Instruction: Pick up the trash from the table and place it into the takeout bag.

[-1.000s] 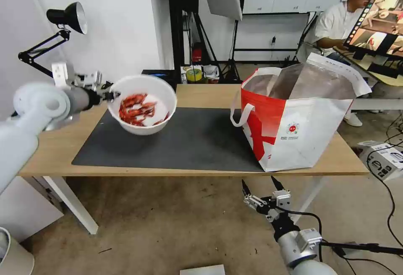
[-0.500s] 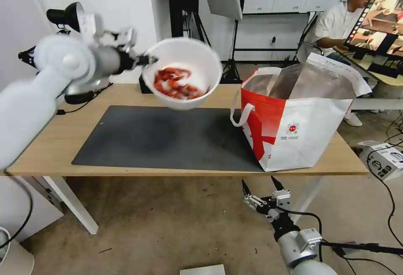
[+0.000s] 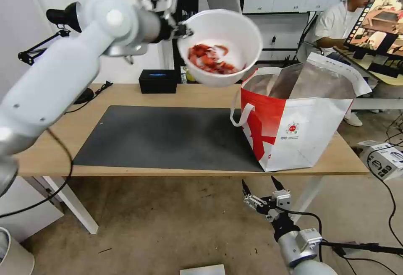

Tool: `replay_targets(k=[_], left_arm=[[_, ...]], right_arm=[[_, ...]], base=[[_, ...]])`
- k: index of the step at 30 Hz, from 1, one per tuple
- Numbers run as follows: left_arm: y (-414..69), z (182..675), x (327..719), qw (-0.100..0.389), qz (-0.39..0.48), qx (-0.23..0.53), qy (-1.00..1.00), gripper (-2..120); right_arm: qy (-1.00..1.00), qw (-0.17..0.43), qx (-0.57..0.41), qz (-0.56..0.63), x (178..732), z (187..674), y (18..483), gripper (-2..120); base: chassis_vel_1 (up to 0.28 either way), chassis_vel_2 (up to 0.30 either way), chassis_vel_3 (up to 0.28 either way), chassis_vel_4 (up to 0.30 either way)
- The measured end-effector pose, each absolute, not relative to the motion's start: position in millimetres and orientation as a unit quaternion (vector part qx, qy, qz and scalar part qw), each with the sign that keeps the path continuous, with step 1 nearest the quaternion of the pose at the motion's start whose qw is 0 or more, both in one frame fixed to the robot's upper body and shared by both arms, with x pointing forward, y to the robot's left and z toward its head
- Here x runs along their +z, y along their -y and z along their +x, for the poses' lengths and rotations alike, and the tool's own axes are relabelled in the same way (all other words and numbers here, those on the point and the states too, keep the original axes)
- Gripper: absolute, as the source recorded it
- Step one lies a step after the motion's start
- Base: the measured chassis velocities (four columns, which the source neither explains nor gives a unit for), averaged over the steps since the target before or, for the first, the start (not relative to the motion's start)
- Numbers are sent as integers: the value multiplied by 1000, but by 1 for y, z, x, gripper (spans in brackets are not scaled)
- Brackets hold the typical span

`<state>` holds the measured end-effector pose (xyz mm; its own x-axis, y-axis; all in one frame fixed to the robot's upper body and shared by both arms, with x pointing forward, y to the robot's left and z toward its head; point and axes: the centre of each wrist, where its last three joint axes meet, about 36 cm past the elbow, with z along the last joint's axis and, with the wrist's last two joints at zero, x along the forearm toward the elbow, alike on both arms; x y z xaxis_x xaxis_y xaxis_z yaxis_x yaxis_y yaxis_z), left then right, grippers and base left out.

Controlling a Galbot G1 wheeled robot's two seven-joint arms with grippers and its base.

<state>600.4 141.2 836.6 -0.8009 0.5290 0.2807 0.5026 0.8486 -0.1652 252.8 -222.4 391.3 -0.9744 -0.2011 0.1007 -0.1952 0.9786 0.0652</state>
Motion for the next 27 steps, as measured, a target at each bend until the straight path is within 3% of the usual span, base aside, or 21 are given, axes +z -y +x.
replay_targets(k=[7,14,27], left_arm=[[-92,610,842,169,-297,44,939,0],[-38,624,822,182,-309,17,933,0],[-12,631,778,160,-299,-33,940,0]], right_arm=[[993,53,-27,100,391,253,222,100],[993,53,-27,100,391,253,222,100],[993,53,-27,100,391,253,222,100]], base=[[0,0,0,0],[0,0,0,0],[0,0,0,0]])
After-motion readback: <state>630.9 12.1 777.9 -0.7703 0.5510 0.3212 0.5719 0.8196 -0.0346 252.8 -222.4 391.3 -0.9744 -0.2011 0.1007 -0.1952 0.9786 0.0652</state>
